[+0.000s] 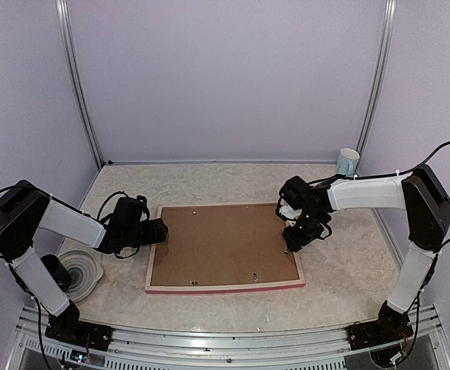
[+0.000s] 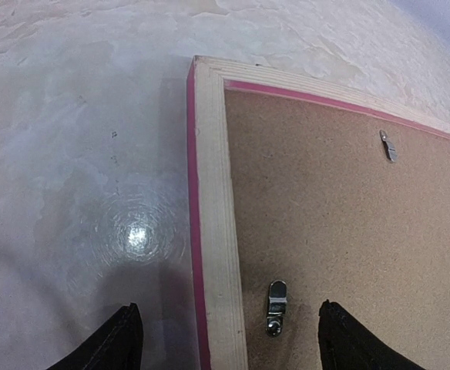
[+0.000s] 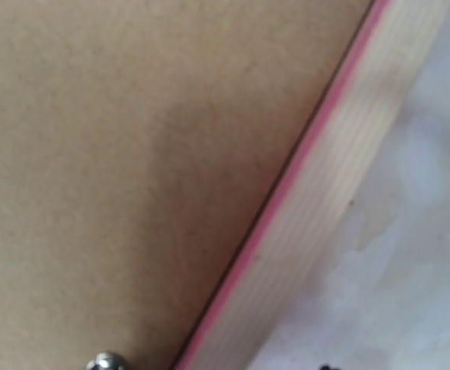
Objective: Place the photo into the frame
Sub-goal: Press the fastener onto the backboard.
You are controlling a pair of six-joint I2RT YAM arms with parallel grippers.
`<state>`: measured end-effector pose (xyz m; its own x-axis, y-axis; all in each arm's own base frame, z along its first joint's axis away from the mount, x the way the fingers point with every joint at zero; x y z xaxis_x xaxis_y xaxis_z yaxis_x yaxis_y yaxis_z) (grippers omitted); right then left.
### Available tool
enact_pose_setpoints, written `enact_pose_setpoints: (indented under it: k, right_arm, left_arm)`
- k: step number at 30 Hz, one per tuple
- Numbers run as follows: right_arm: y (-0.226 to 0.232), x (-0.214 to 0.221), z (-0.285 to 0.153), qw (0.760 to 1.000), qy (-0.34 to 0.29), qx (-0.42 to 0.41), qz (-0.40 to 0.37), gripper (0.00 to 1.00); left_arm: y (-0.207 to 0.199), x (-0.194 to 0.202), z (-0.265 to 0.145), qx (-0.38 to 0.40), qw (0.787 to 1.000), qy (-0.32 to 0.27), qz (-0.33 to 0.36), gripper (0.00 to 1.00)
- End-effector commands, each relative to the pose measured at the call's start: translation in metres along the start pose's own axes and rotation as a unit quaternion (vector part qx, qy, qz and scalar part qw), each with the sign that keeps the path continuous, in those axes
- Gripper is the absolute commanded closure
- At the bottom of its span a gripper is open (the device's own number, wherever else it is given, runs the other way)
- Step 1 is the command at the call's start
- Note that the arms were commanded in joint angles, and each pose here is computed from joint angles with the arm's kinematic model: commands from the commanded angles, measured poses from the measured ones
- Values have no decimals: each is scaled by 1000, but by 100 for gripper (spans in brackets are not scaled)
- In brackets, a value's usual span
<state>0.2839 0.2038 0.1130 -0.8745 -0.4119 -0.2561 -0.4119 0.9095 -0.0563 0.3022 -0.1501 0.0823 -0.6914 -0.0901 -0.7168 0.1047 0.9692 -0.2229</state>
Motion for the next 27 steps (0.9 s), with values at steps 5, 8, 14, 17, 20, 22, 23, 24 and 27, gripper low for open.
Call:
enact_pose_setpoints:
  k: [5,8,14,17,20,22,23,24,27]
  right_arm:
    - [2,-18,-32,998,-50,-14,30,49]
    - [13,-20,-29,996,-54,-55,36,49]
    - [25,-13,-11,997,-32,-61,28,48]
    - [24,-6,-3,999,-16,-35,24,48]
    - [21,3,6,1000,2,-18,20,49]
    - [19,10,10,1000,13,-7,18,49]
    - [17,13,12,1000,17,-1,18,49]
    - [15,15,14,1000,19,6,18,49]
    - [12,21,15,999,24,17,17,50]
  left_arm:
    - [3,4,0,1,1000,10,-6,22]
    - [2,4,0,2,1000,12,-5,22]
    - [3,5,1,1,1000,13,-5,23]
    - [2,4,0,1,1000,12,-5,22]
    - [2,4,0,1,1000,11,-4,22]
    - [2,4,0,1,1000,11,-4,22]
    - [2,4,0,2,1000,11,-4,22]
    - [2,4,0,2,1000,11,-5,22]
    - [2,4,0,2,1000,11,-5,22]
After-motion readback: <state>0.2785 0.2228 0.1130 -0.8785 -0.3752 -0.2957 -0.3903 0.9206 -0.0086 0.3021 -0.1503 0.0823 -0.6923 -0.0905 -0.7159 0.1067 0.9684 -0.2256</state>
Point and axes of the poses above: each gripper's point midway between its finger pads, its own z axis out along the fingers, its own y axis along the line the jaws close on, x = y × z, the point moved 8 cm from there along -z, back along the fingers, and after that the axes turned 7 degrees about z, right-handed, at the moved point
